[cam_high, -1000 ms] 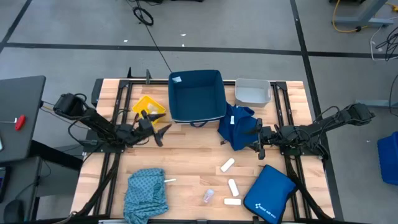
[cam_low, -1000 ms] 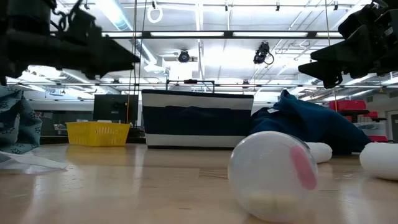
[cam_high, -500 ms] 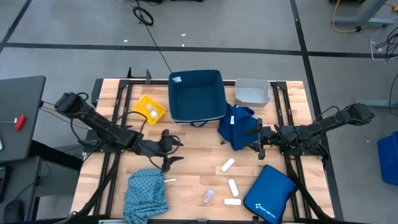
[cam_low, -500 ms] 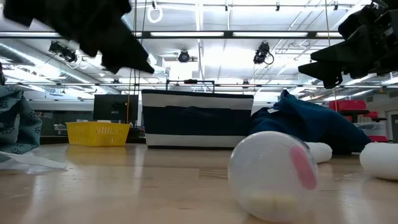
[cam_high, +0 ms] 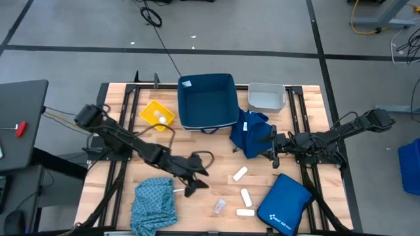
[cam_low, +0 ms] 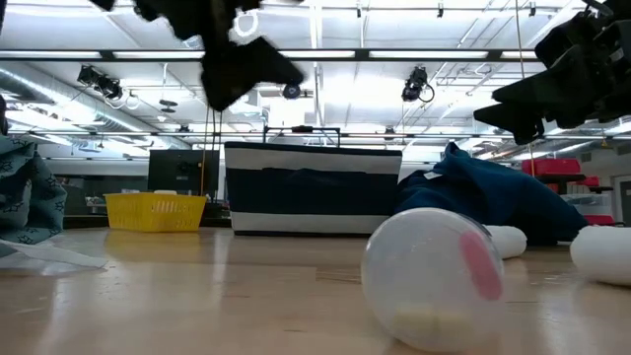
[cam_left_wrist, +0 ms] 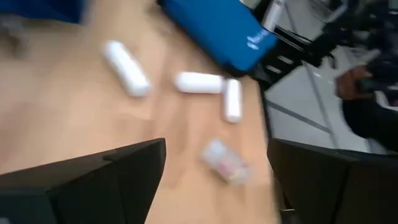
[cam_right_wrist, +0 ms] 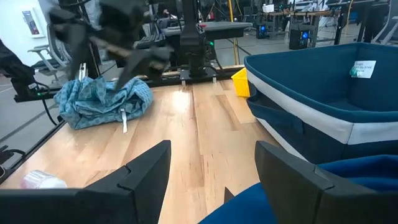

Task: Pick & place medical supplies in basket/bin
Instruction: Put the white pill bottle into the basket

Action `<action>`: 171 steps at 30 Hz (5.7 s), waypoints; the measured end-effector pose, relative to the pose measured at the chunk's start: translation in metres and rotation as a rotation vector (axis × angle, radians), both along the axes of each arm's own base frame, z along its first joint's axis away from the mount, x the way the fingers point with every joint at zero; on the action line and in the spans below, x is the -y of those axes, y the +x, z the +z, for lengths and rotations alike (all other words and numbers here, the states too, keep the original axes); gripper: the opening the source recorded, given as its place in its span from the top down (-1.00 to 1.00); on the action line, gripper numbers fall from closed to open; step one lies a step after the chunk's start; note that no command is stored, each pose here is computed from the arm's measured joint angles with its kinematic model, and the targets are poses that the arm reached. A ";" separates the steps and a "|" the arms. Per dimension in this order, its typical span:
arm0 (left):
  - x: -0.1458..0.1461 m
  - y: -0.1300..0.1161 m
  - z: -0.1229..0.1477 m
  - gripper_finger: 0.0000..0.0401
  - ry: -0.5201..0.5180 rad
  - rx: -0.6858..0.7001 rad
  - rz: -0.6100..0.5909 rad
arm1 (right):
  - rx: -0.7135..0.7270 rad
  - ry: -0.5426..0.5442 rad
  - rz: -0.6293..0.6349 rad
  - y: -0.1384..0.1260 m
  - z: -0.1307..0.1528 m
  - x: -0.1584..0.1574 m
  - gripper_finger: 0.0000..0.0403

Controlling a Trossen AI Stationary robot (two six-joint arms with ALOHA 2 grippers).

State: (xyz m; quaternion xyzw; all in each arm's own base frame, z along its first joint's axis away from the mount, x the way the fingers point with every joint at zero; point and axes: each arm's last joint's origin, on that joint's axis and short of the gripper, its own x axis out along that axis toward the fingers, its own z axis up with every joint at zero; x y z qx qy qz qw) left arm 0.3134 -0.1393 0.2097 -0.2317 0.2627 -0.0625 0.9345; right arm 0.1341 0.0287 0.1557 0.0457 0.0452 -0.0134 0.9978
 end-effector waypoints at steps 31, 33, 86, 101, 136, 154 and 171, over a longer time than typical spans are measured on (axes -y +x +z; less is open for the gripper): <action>0.052 0.093 -0.058 -0.44 -0.237 -0.445 0.058 | 0.058 -0.118 -0.017 0.000 0.006 0.001 -0.20; 0.052 0.094 -0.066 -0.44 -0.235 -0.465 0.070 | 0.051 -0.122 -0.025 0.000 0.006 0.001 -0.20; 0.050 0.086 -0.074 0.26 -0.057 -0.517 -0.052 | 0.013 -0.144 -0.103 0.000 0.002 0.003 -0.20; 0.097 0.068 0.006 0.26 0.540 0.118 -0.090 | 0.010 -0.145 -0.102 0.000 0.002 0.003 -0.20; 0.030 0.057 0.009 0.26 0.613 0.958 0.426 | 0.011 -0.120 -0.101 0.000 0.002 0.003 -0.20; -0.039 -0.039 0.006 0.26 0.786 0.630 0.708 | -0.020 -0.111 -0.105 0.000 -0.001 0.003 -0.20; -0.094 -0.086 -0.027 0.26 0.771 0.262 1.183 | -0.030 -0.100 -0.105 -0.001 -0.002 0.003 -0.20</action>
